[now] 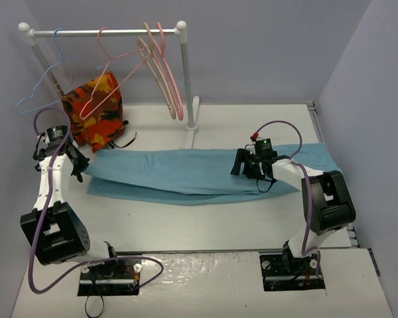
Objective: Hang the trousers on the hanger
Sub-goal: Fold the trousers
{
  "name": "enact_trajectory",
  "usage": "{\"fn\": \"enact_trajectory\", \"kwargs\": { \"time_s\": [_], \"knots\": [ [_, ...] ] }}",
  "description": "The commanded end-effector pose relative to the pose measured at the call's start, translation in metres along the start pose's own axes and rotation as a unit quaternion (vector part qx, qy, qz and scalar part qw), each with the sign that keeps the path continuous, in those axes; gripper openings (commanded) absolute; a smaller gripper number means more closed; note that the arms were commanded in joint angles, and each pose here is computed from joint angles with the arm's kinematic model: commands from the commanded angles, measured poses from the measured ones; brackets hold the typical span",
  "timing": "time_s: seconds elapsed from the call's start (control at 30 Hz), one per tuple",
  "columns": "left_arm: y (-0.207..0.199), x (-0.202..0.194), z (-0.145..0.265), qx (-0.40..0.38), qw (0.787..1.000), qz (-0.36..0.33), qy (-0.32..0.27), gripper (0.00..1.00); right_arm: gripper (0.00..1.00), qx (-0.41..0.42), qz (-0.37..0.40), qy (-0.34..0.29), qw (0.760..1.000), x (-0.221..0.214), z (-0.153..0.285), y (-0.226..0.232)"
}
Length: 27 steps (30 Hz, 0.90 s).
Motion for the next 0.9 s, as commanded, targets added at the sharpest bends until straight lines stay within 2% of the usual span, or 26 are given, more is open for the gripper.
{"fn": "enact_trajectory", "kwargs": {
  "time_s": [0.0, 0.27, 0.43, 0.6, 0.67, 0.8, 0.87],
  "knots": [
    [0.010, 0.005, -0.003, 0.029, 0.999, -0.011, -0.031, 0.00, 0.75, -0.023, -0.007, 0.024, 0.999, -0.009, -0.007, -0.004],
    [0.017, -0.008, -0.045, 0.014, 0.999, -0.036, -0.030, 0.00, 0.75, -0.030, -0.003, 0.031, 0.999, -0.013, -0.007, -0.007],
    [0.029, -0.018, -0.051, 0.048, 0.998, -0.026, -0.025, 0.01, 0.75, -0.034, -0.003, 0.030, 0.999, -0.013, -0.004, -0.007],
    [0.029, -0.006, -0.036, 0.050, 0.997, -0.024, -0.052, 0.21, 0.75, -0.035, 0.005, 0.018, 0.999, -0.005, 0.004, -0.005],
    [0.027, 0.001, -0.028, 0.049, 0.997, -0.024, -0.059, 0.42, 0.75, -0.032, 0.009, 0.010, 0.999, 0.001, 0.008, -0.002],
    [0.021, 0.010, -0.017, 0.042, 0.997, -0.016, -0.068, 0.54, 0.75, -0.021, 0.022, -0.004, 1.000, 0.009, 0.020, 0.007],
    [0.010, 0.010, -0.010, 0.005, 0.997, -0.020, -0.075, 0.56, 0.75, -0.012, 0.033, -0.010, 0.999, 0.012, 0.025, 0.012]
  ]
}}
Point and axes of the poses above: each gripper's point midway between its finger pads, its own z axis back along the fingers, its own y axis along the line the jaws close on, x = y × z, the point moved 8 cm from there along z, back along the fingers, and after that the axes turned 5 degrees about z, right-handed, at the moved point
